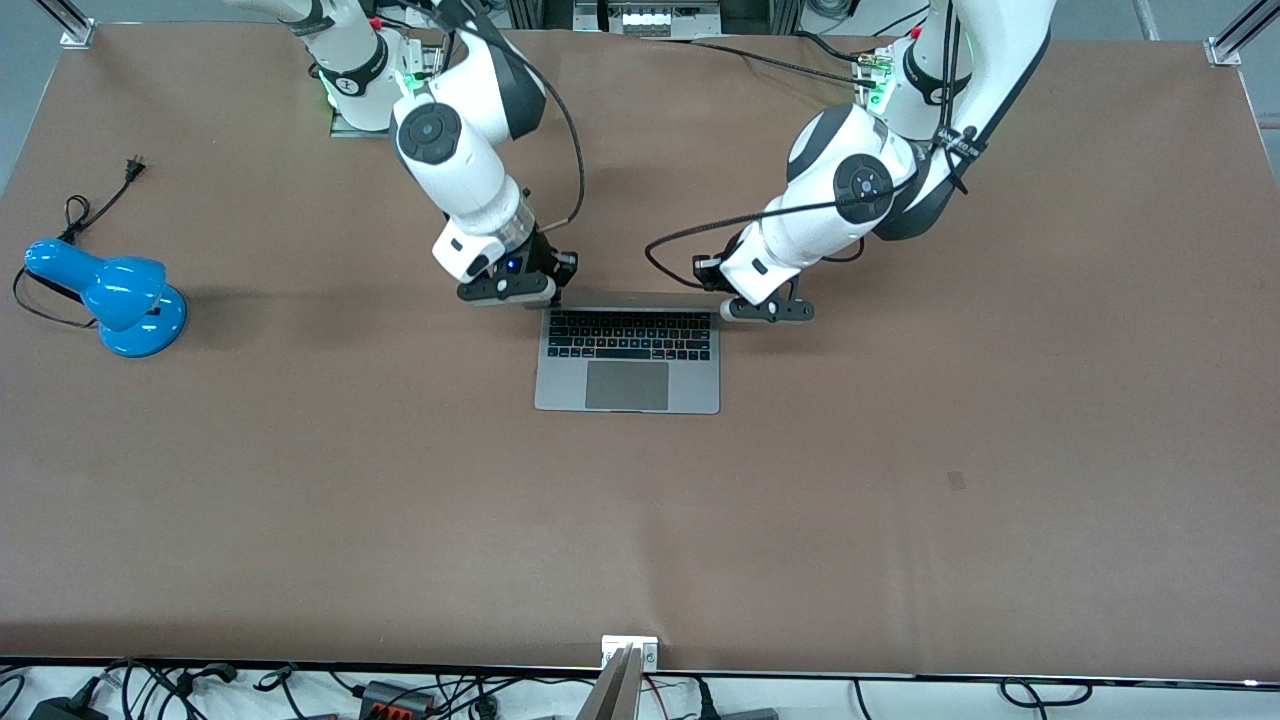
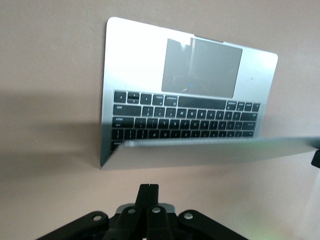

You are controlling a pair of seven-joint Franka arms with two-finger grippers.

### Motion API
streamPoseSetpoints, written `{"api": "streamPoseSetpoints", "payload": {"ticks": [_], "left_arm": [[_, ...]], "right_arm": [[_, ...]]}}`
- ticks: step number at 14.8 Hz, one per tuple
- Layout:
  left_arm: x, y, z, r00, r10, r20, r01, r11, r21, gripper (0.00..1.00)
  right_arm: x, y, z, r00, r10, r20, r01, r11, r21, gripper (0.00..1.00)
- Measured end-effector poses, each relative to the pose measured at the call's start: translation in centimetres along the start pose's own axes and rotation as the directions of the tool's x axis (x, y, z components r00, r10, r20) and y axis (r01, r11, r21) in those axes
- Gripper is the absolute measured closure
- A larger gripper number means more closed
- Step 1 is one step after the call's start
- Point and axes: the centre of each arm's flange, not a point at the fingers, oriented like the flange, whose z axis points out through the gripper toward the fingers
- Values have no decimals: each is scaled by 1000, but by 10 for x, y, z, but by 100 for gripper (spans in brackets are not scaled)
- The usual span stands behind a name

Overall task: Close laptop with both arms from behind
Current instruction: 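Lower both grippers onto the back of the laptop screen, then push the screen down onto the keyboard with both grippers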

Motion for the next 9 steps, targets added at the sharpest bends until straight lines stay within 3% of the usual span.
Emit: {"api": "streamPoseSetpoints", "payload": {"ticks": [9], "left_arm": [[48,-14,40,999,-21,44,22,1000,-9,99]], "right_arm": [[32,7,43,999,32,-24,-32,999,-3,99]]}}
